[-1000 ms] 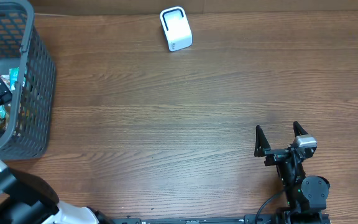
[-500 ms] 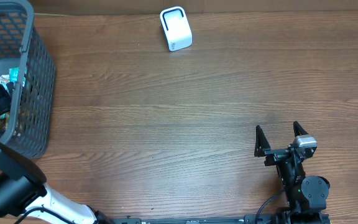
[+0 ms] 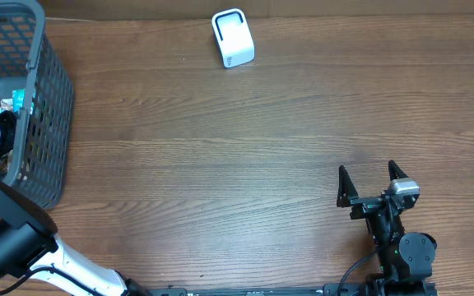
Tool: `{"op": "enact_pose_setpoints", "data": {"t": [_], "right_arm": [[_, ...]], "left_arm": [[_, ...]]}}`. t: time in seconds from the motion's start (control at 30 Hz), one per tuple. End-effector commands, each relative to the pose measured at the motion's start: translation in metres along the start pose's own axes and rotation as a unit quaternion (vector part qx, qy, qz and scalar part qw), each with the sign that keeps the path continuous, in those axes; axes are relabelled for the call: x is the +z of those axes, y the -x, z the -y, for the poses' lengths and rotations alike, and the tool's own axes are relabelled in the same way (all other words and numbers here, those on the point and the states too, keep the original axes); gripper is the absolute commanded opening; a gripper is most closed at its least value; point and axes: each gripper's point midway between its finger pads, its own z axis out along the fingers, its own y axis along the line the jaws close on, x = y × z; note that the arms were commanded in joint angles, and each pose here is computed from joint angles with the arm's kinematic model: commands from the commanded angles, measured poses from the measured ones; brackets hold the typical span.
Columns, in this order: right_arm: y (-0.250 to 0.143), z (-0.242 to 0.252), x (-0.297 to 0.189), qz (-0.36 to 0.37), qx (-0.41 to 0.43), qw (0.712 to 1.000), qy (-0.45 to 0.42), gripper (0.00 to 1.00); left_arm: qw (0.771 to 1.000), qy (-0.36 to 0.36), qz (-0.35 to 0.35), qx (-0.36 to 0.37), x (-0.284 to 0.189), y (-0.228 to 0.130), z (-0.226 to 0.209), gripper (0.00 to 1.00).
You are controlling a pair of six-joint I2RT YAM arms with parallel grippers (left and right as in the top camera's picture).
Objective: Scan the item barcode
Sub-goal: 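Lower the left gripper into the basket and grasp the yellow soap bottle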
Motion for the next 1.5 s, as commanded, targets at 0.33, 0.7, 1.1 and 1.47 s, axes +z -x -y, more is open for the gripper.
{"op": "enact_pose_setpoints", "data": {"t": [0.33, 0.7, 1.1, 1.47], "right_arm": [[-0.002, 0.002, 0.000, 0.001, 0.002, 1.000, -0.004, 1.00], [-0.002, 0.002, 0.000, 0.001, 0.002, 1.000, -0.004, 1.00], [-0.002, 0.002, 0.000, 0.001, 0.002, 1.000, -0.004, 1.00], [-0.002, 0.002, 0.000, 0.001, 0.002, 1.000, -0.004, 1.00]], "left_arm": [[0.999, -0.031, 0.016, 0.006, 0.001, 0.010, 0.009, 1.00], [0.998, -0.034, 0.058, 0.018, -0.029, 0.032, 0.015, 0.97], [0.996, -0.030, 0.072, 0.043, -0.043, 0.035, 0.019, 1.00], [0.996, -0.022, 0.063, 0.060, -0.029, 0.034, 0.029, 0.86]]}}
